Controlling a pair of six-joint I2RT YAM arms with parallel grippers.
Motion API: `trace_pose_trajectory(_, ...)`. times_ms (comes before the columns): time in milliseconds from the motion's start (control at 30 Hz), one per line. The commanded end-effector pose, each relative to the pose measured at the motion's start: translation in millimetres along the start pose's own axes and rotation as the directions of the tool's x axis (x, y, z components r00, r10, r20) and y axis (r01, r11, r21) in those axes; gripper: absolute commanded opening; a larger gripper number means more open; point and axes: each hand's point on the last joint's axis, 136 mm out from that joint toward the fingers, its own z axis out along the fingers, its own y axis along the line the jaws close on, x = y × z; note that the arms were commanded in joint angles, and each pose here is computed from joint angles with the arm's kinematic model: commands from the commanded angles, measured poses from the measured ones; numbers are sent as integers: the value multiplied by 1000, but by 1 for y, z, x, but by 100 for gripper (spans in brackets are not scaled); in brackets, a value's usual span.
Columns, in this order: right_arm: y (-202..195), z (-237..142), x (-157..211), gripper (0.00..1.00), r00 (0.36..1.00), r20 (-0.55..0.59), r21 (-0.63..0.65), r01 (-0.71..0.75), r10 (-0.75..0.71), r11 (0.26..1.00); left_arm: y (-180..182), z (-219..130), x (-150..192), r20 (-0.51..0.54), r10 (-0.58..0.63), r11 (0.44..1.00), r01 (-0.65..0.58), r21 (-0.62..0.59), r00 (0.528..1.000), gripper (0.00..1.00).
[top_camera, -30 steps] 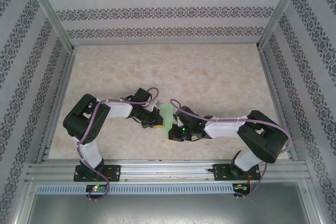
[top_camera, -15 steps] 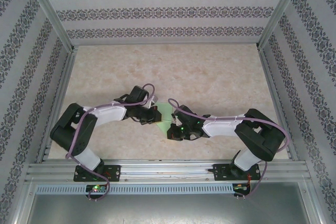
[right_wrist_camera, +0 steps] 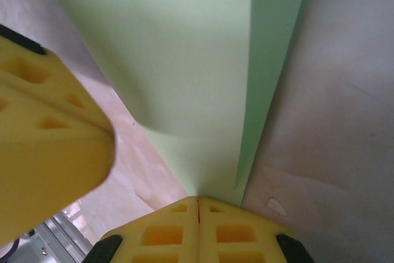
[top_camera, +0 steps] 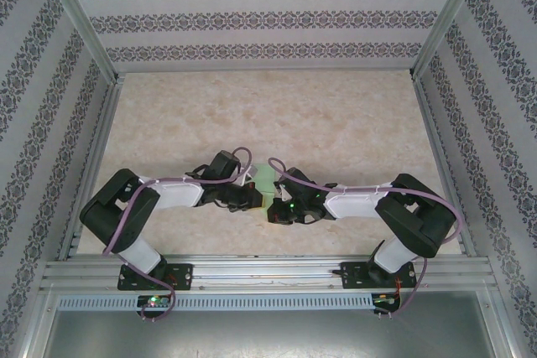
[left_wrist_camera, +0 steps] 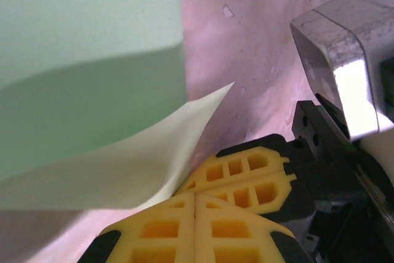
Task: Fold a paper plane with a square sheet of paper (fold left side to right side)
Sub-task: Third fold the triangle at the center of the table.
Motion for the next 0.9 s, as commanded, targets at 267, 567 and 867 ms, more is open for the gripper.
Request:
trace_pose_trajectory(267, -79, -3, 32, 0, 993, -70, 297, -73, 98, 952, 9, 19, -3, 11, -12, 1000, 12, 0, 1000, 0)
trace_pose_trajectory(567, -85, -9, 35, 0, 991, -85, 344, -64, 99, 937, 33, 24, -3, 19, -56, 994, 58, -96, 998, 0)
trace_pose_trajectory(867, -86, -11, 37, 0, 990, -97, 359, -57, 98, 932, 50, 23, -11, 42, -55, 984, 61, -168, 998, 0)
